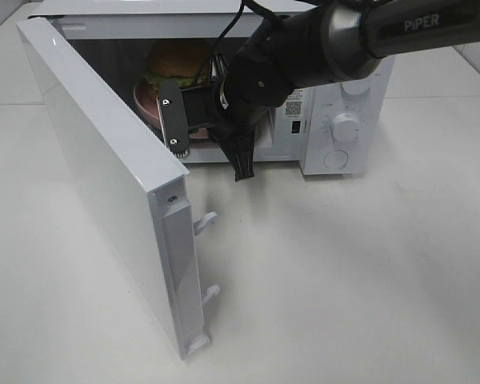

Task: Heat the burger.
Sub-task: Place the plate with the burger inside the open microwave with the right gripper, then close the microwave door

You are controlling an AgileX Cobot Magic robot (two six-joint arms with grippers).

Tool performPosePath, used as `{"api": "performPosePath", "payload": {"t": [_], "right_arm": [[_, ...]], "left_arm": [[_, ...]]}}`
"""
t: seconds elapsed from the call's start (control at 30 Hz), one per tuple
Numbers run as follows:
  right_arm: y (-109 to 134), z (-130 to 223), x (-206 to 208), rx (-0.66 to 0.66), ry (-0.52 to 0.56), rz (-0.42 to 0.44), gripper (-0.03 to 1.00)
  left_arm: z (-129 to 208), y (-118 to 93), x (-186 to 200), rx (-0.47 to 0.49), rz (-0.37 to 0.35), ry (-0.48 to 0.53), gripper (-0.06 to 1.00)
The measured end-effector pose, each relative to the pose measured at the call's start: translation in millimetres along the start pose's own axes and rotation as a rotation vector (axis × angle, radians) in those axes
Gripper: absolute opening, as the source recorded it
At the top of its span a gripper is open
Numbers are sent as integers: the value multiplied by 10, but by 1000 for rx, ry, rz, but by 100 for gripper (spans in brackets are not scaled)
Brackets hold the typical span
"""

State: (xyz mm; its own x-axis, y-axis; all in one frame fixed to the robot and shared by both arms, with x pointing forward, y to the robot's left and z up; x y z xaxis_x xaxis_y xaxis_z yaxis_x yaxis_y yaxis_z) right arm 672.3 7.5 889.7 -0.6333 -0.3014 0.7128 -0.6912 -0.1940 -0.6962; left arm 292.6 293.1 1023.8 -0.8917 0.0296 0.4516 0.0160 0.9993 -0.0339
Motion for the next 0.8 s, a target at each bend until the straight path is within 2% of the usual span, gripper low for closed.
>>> {"api": "performPosePath", "payload": {"t": [0.23,0.8], "right_arm": [[-116,62,-161,-38,19,15,9],[-55,159,-254,-55,38,-7,10]], "left_arm": [[0,0,0,0,0,0,99],[0,0,0,0,0,0,99]]}}
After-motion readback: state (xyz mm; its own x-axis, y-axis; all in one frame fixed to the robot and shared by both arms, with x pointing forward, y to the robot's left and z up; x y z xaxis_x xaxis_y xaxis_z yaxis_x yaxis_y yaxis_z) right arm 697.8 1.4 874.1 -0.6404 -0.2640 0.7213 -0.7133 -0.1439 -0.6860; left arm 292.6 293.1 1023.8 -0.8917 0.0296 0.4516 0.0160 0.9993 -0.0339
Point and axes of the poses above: a point on each arm's last joint axis where the gripper is mounted, x pointing back along that axis away from the gripper, y along the wrist's bending axis when the last joint is at zero, z = x × y, the point moved 7 cm from there along -x, pointing out along that axis toward the gripper, and after that the axes turned 2 degrees about x, right-handed, at the moved point
